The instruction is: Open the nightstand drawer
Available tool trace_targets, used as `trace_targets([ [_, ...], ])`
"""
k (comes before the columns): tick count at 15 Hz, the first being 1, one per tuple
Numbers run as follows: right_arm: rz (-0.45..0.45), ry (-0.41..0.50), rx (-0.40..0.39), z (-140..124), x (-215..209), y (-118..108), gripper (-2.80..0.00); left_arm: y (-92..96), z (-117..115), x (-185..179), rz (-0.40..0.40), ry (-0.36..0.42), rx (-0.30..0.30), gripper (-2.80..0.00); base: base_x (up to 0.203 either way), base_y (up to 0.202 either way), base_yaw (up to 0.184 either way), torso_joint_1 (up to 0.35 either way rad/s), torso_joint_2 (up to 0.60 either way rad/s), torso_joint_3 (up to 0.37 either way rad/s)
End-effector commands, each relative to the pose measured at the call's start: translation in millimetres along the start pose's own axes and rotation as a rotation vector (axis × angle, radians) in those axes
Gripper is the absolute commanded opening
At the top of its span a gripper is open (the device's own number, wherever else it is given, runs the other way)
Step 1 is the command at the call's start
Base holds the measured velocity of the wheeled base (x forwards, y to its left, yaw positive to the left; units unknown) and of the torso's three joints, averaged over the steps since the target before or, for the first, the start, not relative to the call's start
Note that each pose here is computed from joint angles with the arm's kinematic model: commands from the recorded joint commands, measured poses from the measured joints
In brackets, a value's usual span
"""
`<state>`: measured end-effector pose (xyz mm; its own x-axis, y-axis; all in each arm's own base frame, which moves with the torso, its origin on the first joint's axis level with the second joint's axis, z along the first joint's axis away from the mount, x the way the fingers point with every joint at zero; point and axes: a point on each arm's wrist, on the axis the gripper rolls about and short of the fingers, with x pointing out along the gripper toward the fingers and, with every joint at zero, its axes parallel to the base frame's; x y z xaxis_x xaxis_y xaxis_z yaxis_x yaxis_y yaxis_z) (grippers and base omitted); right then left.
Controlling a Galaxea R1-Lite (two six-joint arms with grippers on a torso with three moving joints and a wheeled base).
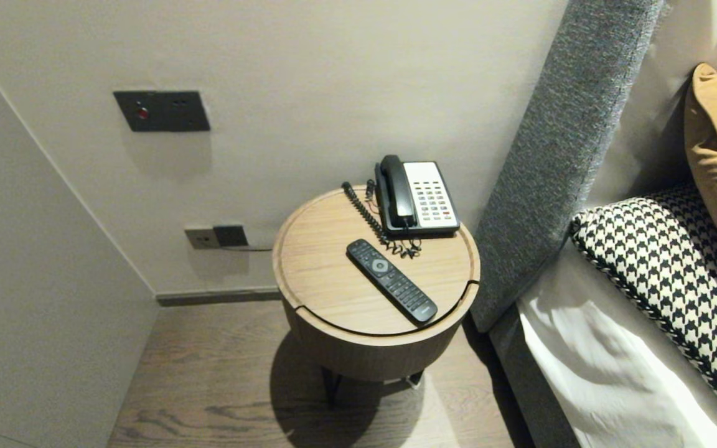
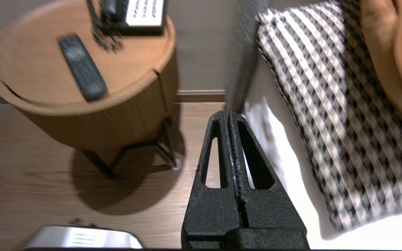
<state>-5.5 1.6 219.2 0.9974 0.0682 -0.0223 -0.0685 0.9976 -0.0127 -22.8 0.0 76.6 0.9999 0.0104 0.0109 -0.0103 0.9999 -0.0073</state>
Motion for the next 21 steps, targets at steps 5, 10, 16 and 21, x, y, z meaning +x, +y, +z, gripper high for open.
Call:
trace_targets([
  [5,0.106,0.371,0.186,74.6,121.8,3.5,-2.8,0.0,0.0,0.0,0.001,0.0,0.0,-2.8,0.0,0.0,0.0,0.0,0.0,0.0],
  [10,0.178,0.686,0.195,59.5,211.2,33.2,-2.8,0.0,0.1,0.0,0.0,-0.001,0.0,-2.8,0.0,0.0,0.0,0.0,0.0,0.0],
  [16,0.252,0.881,0.133,20.4,282.6,79.6,-2.8,0.0,0.1,0.0,0.0,-0.001,0.0,-2.8,0.0,0.0,0.0,0.0,0.0,0.0],
  [21,0.264,0.93,0.113,-2.5,309.8,100.0,-2.8,0.0,0.1,0.0,0.0,-0.001,0.0,-2.8,0.0,0.0,0.0,0.0,0.0,0.0],
])
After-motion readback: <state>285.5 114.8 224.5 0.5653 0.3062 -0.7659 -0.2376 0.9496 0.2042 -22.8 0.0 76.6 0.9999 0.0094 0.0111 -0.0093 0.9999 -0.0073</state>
